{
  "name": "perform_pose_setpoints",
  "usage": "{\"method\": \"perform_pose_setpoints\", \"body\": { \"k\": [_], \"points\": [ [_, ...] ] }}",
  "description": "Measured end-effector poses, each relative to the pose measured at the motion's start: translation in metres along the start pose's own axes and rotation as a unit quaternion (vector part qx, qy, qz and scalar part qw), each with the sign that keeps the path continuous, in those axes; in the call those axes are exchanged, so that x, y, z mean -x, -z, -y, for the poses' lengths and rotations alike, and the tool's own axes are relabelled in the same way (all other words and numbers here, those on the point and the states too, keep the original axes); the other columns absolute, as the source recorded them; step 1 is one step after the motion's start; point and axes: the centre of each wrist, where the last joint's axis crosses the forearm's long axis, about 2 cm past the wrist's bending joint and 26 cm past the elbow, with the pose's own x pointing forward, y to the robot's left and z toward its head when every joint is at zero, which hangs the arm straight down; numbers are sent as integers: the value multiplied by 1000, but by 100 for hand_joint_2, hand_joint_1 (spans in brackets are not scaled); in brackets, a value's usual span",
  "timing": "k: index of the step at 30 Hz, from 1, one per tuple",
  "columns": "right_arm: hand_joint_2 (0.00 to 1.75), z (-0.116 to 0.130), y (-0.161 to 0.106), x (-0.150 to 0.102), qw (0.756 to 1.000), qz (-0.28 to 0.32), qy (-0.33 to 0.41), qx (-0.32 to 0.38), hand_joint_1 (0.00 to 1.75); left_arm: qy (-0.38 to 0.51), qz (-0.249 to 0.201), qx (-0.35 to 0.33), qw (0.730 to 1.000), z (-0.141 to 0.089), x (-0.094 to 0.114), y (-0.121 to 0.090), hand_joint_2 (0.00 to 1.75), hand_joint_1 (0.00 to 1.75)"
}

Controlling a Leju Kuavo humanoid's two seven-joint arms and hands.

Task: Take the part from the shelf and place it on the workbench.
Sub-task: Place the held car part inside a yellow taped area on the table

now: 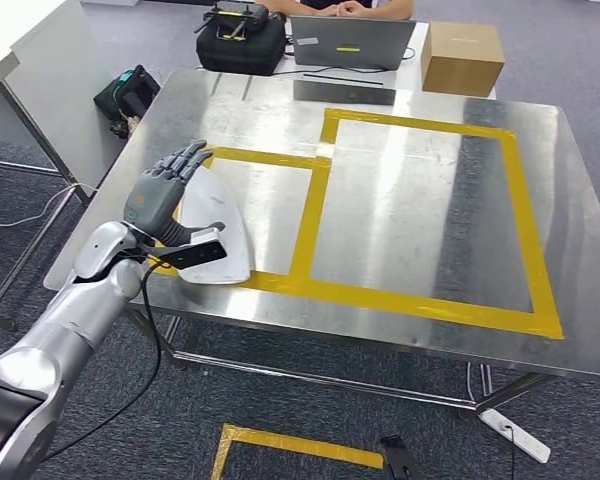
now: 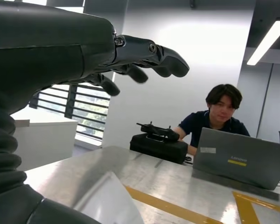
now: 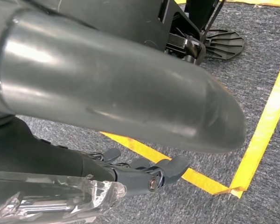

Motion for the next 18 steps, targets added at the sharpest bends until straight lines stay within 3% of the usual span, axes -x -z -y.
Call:
{"method": "perform_pose_setpoints", "body": {
  "k": [18],
  "points": [
    [0,-1,0,-1,1000,0,2,0,0,-19,-10,-6,1000,0,-3,3,0,0]
  ]
}}
